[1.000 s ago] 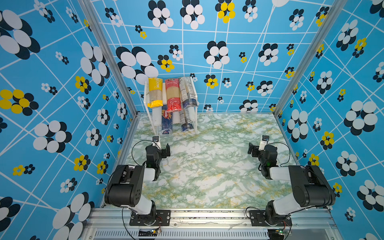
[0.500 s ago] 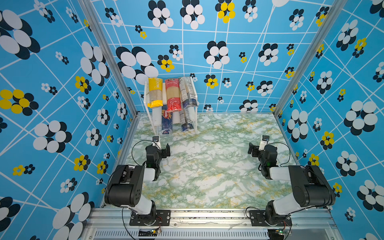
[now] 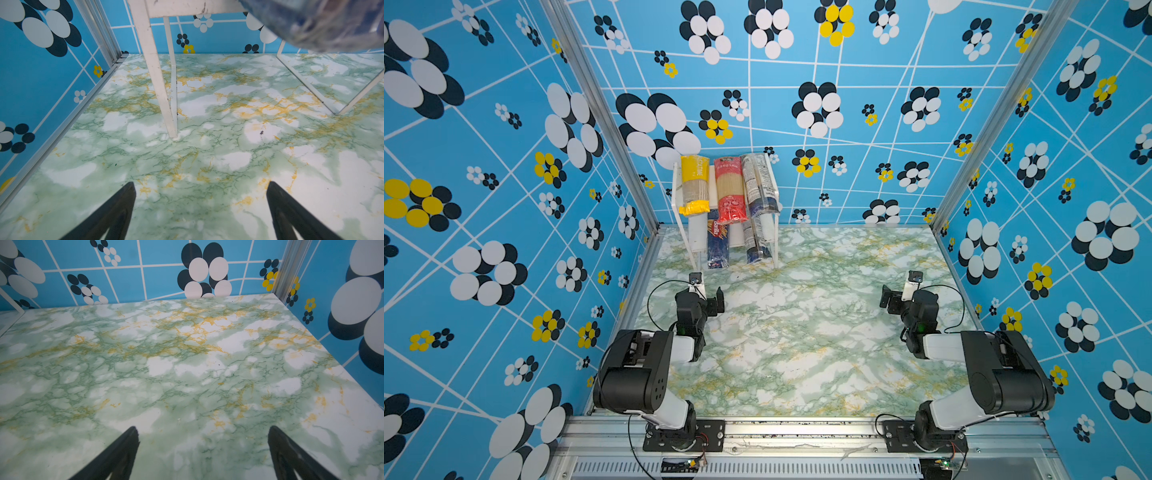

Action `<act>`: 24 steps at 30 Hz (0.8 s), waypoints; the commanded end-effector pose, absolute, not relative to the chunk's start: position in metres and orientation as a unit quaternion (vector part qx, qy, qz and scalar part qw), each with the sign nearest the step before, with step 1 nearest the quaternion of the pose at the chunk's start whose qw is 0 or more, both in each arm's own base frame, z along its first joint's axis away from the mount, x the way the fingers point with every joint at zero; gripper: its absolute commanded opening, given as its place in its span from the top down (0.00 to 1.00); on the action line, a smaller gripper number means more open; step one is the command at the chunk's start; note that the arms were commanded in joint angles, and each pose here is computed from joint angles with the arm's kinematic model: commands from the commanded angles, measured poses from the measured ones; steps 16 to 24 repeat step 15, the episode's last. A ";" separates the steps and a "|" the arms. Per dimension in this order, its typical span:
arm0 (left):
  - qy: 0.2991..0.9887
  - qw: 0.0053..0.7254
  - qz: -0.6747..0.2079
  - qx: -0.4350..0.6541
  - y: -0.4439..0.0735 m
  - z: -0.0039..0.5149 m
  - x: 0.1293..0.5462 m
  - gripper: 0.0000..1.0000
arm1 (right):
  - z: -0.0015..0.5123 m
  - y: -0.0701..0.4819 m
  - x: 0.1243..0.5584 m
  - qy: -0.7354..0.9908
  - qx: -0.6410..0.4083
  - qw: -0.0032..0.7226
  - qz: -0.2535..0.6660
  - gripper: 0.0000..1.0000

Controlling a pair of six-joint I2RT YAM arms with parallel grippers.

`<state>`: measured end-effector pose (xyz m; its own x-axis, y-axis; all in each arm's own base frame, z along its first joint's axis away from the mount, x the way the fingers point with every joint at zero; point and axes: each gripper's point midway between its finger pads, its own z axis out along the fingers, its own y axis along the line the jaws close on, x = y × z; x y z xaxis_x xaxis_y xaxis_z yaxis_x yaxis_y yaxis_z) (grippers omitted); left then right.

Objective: Place and organize the pasta boxes and bags onto the shelf

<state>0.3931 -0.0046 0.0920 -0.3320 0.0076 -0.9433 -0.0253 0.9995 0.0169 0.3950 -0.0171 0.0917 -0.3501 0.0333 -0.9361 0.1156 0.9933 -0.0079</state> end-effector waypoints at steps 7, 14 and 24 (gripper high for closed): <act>0.814 0.580 0.015 -0.003 -0.005 0.096 0.398 0.01 | 0.094 -0.015 0.397 0.817 0.040 0.573 -0.041 0.01; 0.815 0.580 0.011 -0.002 -0.005 0.095 0.398 0.01 | 0.093 -0.015 0.397 0.818 0.040 0.573 -0.041 0.01; 0.815 0.580 0.011 -0.002 -0.004 0.095 0.398 0.01 | 0.094 -0.016 0.397 0.817 0.040 0.573 -0.041 0.01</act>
